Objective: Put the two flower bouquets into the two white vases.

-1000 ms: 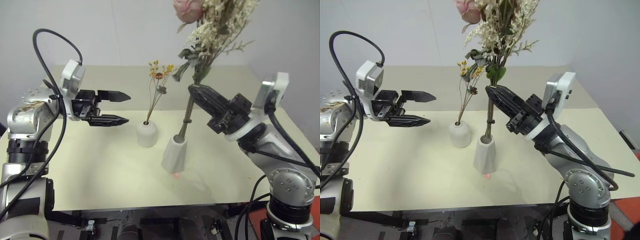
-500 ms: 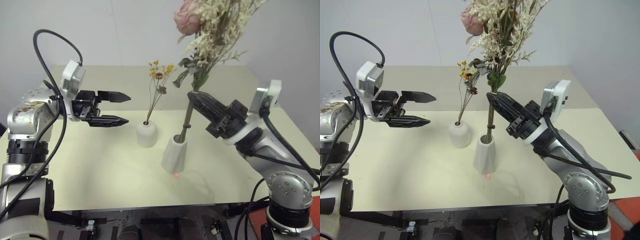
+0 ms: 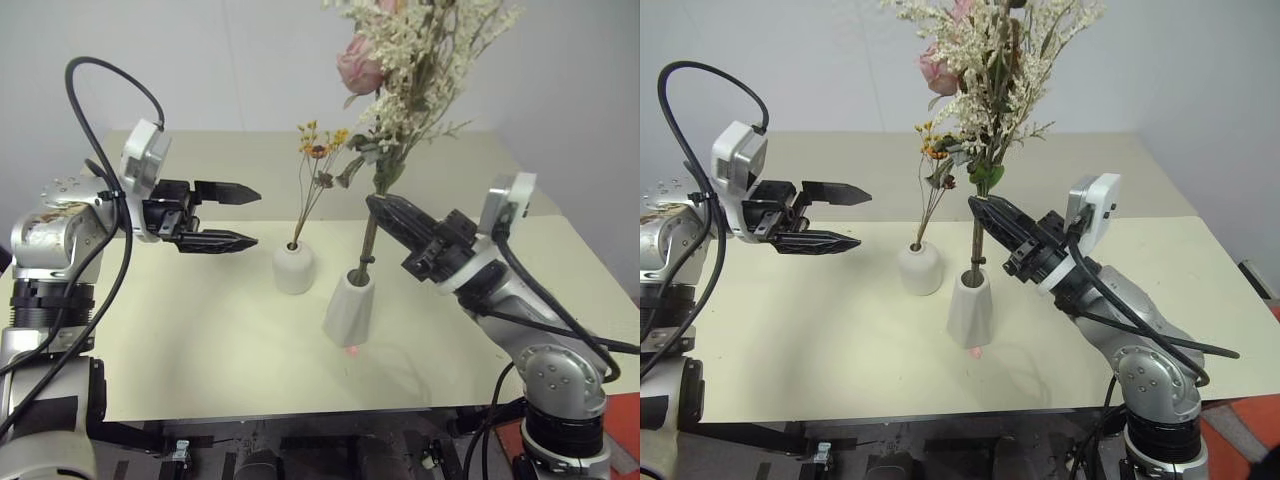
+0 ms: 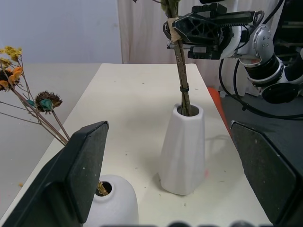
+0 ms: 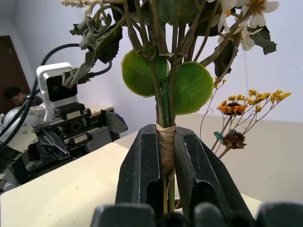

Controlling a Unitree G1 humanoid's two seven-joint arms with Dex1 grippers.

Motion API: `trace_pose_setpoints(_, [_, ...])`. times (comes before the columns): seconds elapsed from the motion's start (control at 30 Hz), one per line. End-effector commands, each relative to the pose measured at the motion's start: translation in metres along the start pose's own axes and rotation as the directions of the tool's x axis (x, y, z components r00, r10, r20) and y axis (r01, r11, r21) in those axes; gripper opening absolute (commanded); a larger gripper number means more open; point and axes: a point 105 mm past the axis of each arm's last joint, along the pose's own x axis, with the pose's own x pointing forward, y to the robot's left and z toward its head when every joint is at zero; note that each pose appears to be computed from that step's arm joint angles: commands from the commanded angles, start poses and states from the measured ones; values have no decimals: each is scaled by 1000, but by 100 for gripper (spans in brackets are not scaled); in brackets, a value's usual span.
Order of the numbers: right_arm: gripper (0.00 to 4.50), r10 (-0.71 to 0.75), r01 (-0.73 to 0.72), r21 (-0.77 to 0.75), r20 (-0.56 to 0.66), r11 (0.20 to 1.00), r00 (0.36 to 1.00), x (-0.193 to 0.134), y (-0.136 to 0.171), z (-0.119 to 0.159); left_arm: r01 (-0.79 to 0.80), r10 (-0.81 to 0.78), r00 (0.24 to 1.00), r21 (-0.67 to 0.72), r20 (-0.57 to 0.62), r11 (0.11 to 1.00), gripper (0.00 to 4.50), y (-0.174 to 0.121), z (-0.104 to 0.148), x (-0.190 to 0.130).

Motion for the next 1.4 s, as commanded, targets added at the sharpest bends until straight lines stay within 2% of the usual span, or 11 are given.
trace_pose_setpoints(0.03, [19, 22, -21, -30, 45, 999, 999, 1, 6, 8, -7, 7, 1000, 36, 1, 999, 450, -1, 8, -2])
trace_pose_setpoints(0.6, [19, -8, 8, 0, -26, 1000, 1000, -3, 2, -22, -19, 19, 1000, 39, -3, 999, 450, 3, 5, 2])
trace_pose_setpoints(0.63, [75, -12, 12, 0, -33, 1000, 999, -4, 2, -25, -20, 21, 1000, 39, -3, 999, 450, 4, 4, 3])
trace_pose_setpoints(0.7, [119, -18, 18, 0, -44, 1000, 999, -8, 2, -28, -23, 23, 1000, 37, -2, 999, 450, 5, 3, 4])
trace_pose_setpoints(1.0, [437, -3, -1, -37, -113, 999, 994, -37, 7, -30, -114, 113, 993, 35, 21, 993, 450, 30, -14, 26])
trace_pose_setpoints(1.03, [448, 1, -6, -48, -124, 999, 992, -39, 7, -31, -121, 120, 992, 31, 23, 992, 450, 32, -18, 29])
trace_pose_setpoints(1.4, [448, -49, 27, -124, -179, 992, 983, -60, 1, -15, -184, 179, 981, -74, -72, 980, 450, 56, -49, 58])
